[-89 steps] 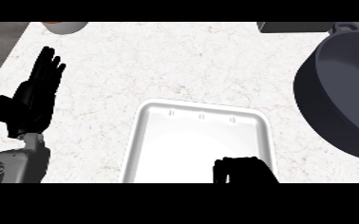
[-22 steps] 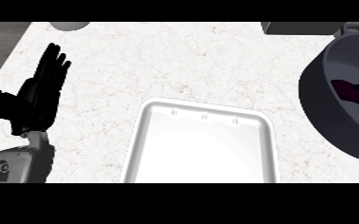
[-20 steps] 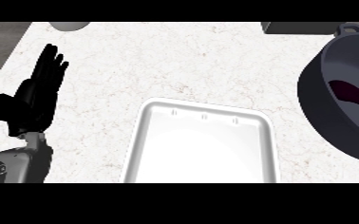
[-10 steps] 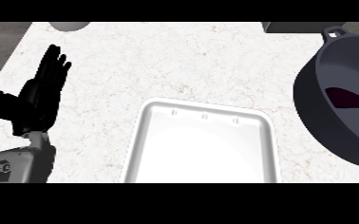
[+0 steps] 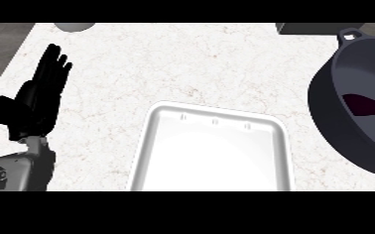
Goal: Pick the eggplant from the tray and place it in the pot
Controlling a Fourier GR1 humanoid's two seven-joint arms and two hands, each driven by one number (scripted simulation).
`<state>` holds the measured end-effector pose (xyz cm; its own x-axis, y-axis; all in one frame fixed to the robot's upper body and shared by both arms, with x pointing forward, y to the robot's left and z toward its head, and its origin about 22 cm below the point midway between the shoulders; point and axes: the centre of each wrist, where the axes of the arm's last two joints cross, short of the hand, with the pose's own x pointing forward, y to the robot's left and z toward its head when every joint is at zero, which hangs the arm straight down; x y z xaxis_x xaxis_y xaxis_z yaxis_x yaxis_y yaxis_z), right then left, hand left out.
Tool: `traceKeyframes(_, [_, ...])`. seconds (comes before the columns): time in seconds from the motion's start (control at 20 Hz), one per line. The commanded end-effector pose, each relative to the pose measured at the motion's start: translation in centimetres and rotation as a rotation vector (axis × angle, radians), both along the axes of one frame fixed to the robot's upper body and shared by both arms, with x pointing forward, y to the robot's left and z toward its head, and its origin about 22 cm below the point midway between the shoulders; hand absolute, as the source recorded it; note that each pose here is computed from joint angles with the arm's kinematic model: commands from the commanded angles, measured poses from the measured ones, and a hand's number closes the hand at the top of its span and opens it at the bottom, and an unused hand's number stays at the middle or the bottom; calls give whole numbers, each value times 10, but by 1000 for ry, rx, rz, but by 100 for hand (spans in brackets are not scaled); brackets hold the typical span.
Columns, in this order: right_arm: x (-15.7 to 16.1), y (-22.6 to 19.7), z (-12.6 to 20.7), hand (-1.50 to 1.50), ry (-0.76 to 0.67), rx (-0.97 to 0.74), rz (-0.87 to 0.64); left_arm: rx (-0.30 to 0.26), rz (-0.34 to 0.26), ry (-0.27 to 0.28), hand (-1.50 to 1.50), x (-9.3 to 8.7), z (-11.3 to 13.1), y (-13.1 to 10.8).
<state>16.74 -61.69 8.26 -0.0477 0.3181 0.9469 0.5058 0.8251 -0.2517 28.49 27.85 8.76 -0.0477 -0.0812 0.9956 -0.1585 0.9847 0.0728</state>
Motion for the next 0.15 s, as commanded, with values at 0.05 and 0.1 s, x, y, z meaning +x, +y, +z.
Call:
traceKeyframes(0.05, [-23, -4, -13, -150, 1, 5, 39, 14, 0, 2, 0, 2, 5, 5])
traceKeyframes(0.1, [-24, -7, -5, -150, 2, 6, 30, 11, 14, 18, 0, -2, -15, 11])
